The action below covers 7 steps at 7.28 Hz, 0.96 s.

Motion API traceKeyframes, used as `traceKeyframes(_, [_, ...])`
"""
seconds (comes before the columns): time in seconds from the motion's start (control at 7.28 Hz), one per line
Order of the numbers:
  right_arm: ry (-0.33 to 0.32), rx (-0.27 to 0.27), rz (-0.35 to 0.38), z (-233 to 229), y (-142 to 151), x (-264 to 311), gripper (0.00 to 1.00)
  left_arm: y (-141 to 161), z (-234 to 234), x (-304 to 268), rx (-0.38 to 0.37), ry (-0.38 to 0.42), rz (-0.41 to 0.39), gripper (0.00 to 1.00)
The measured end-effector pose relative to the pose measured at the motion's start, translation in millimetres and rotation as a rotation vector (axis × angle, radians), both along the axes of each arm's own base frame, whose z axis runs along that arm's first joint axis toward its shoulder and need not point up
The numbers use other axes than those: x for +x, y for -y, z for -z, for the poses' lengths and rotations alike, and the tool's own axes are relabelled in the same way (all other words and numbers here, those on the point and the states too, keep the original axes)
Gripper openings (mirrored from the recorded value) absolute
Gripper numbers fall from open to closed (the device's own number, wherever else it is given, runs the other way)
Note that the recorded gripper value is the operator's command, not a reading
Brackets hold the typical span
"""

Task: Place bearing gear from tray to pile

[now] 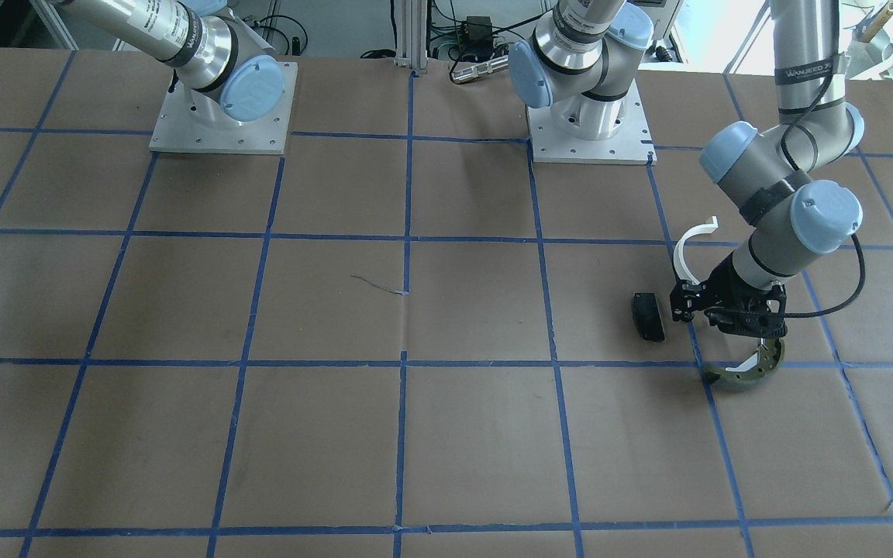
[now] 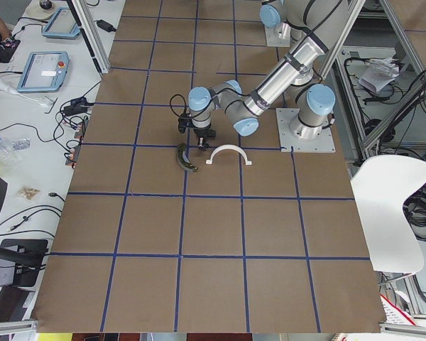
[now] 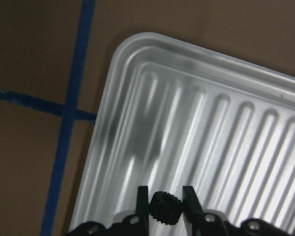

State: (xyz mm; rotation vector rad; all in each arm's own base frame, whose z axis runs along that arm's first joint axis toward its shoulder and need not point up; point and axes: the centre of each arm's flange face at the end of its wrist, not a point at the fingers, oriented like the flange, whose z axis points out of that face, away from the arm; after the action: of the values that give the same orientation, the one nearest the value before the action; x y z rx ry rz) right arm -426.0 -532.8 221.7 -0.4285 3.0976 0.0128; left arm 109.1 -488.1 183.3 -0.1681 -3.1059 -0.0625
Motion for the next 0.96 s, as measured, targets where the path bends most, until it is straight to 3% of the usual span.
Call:
traceKeyframes(0.41, [-0.019,0.002,0.077,-29,12,131,0.07,27,-34,-24,-0.016,0.022,0.006,1.0])
traceKeyframes(0.96, [-0.068,0.013,0.204,-37,51,297,0.07,89,-120,-118,0.035,0.031,-0.127,1.0])
